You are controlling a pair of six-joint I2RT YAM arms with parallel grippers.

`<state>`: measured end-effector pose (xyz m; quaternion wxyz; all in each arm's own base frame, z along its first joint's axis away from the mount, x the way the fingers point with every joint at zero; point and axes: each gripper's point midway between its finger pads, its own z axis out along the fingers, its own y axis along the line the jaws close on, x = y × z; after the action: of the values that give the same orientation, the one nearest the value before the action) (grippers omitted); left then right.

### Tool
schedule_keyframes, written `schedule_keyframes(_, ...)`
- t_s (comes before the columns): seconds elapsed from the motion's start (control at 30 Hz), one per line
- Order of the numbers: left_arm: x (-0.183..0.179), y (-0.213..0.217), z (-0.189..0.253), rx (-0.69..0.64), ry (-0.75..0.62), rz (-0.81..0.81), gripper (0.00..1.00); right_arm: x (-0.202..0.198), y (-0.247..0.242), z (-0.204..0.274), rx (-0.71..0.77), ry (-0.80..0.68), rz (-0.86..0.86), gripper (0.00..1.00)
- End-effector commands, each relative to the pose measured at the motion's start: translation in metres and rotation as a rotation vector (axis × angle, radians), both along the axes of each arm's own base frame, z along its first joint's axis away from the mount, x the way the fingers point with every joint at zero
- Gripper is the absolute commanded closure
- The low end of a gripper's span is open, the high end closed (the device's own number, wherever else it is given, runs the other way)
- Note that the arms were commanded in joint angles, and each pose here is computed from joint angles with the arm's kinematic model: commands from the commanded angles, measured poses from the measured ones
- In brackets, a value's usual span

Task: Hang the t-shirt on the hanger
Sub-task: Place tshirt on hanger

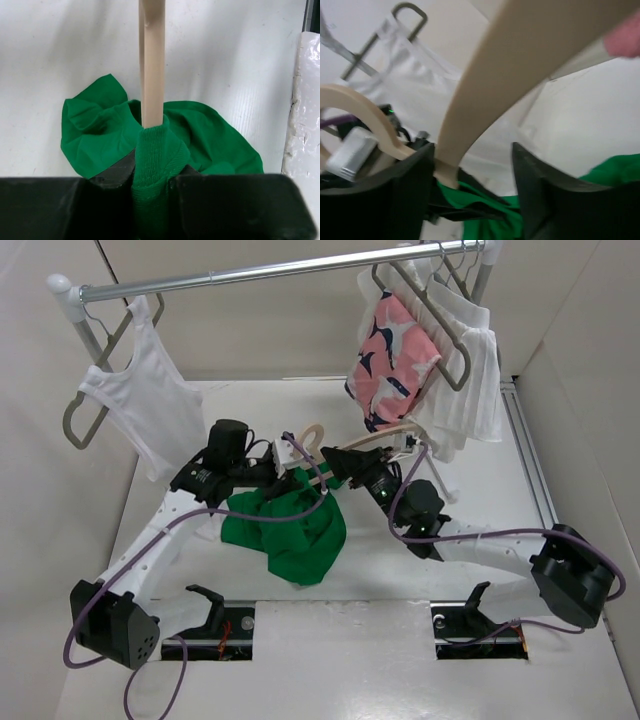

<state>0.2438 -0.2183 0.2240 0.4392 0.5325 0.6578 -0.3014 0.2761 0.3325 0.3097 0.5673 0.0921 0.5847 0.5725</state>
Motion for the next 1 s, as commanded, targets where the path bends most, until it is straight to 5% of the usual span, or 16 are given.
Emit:
schedule_keyframes(0.0, -0.008, -0.016, 0.074, -0.169, -0.236, -0.121, 1.0, -0.014, 0.002, -0.082, -0.461, -0.074, 0.063, 0.26)
schedule_keyframes(0.07, -0.013, -0.014, 0.074, -0.172, -0.245, -0.121, 1.0, -0.011, -0.001, -0.065, -0.603, -0.228, 0.037, 0.09)
schedule_keyframes(0.2, -0.017, -0.013, 0.064, -0.155, -0.215, -0.134, 1.0, -0.013, -0.011, -0.093, -1.096, -0.354, 0.086, 0.06)
schedule_keyframes(0.27, -0.019, -0.012, 0.058, -0.147, -0.205, -0.136, 1.0, -0.025, -0.016, -0.106, -1.153, -0.416, 0.143, 0.08)
schedule_keyframes(0.47, -0.013, -0.005, 0.054, -0.118, -0.2, -0.07, 1.0, -0.075, -0.024, -0.125, -1.151, -0.558, 0.285, 0.33)
schedule_keyframes(0.73, -0.017, -0.003, 0.052, -0.102, -0.199, -0.084, 1.0, -0.077, -0.033, -0.131, -1.116, -0.509, 0.225, 0.3)
schedule_keyframes(0.97, -0.038, -0.006, 0.057, -0.123, -0.205, -0.184, 1.0, -0.051, -0.005, -0.156, -0.845, -0.351, 0.182, 0.32)
